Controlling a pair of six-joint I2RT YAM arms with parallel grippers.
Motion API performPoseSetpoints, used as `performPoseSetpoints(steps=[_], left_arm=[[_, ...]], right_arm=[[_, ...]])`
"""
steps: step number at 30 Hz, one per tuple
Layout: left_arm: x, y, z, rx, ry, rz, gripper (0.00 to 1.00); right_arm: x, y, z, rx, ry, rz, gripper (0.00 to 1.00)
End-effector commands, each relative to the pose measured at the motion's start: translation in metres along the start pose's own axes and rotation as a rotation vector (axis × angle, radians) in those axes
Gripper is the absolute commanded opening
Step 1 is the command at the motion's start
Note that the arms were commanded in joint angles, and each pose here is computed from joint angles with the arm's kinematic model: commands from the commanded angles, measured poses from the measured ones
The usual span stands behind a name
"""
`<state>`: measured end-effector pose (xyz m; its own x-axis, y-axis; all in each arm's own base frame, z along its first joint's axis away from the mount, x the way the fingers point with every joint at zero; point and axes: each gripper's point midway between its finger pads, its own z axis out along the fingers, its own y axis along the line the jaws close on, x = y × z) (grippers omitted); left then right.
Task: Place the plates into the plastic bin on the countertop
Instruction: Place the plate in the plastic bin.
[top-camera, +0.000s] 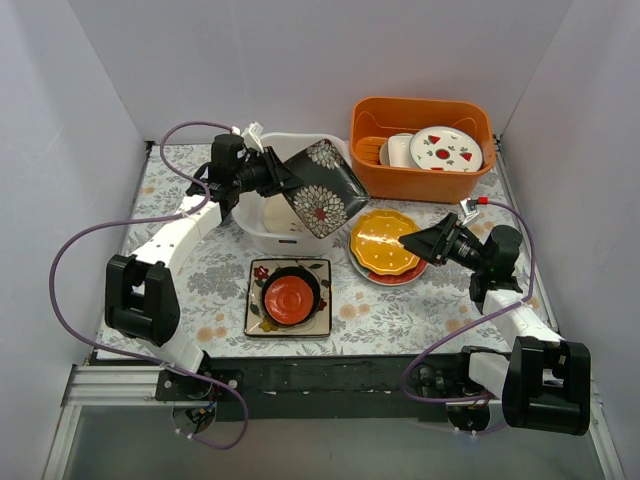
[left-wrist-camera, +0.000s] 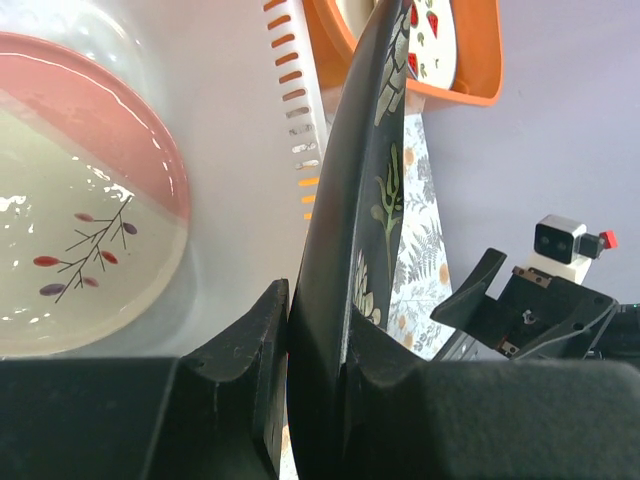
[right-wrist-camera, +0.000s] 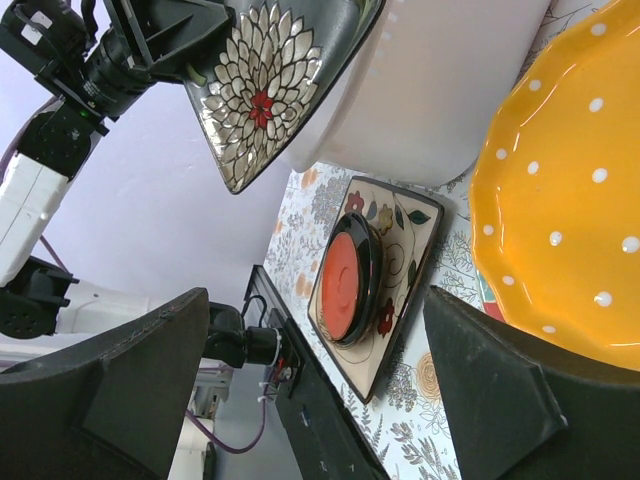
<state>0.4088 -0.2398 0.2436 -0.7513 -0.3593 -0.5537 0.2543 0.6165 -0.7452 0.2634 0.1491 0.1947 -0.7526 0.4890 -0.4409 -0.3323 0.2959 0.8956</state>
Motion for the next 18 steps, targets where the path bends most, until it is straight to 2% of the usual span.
performPoseSetpoints(steps=[1,9,18], left_arm=[[-0.053,-0.067,-0.048,0.175,-0.212,0.077,0.00],[-0.065,-0.054,-0.056,0.143,-0.259,0.048,0.00],[-0.082,-0.045,-0.064,0.116,-0.365,0.026,0.00]], right_arm=[[0.001,-0.001,-0.001,-0.013,0.005,-0.036,0.94],[0.002,-0.003,-0.001,-0.013,0.016,-0.033,0.94],[0.002,-0.006,0.000,-0.011,0.019,-0.027,0.94]])
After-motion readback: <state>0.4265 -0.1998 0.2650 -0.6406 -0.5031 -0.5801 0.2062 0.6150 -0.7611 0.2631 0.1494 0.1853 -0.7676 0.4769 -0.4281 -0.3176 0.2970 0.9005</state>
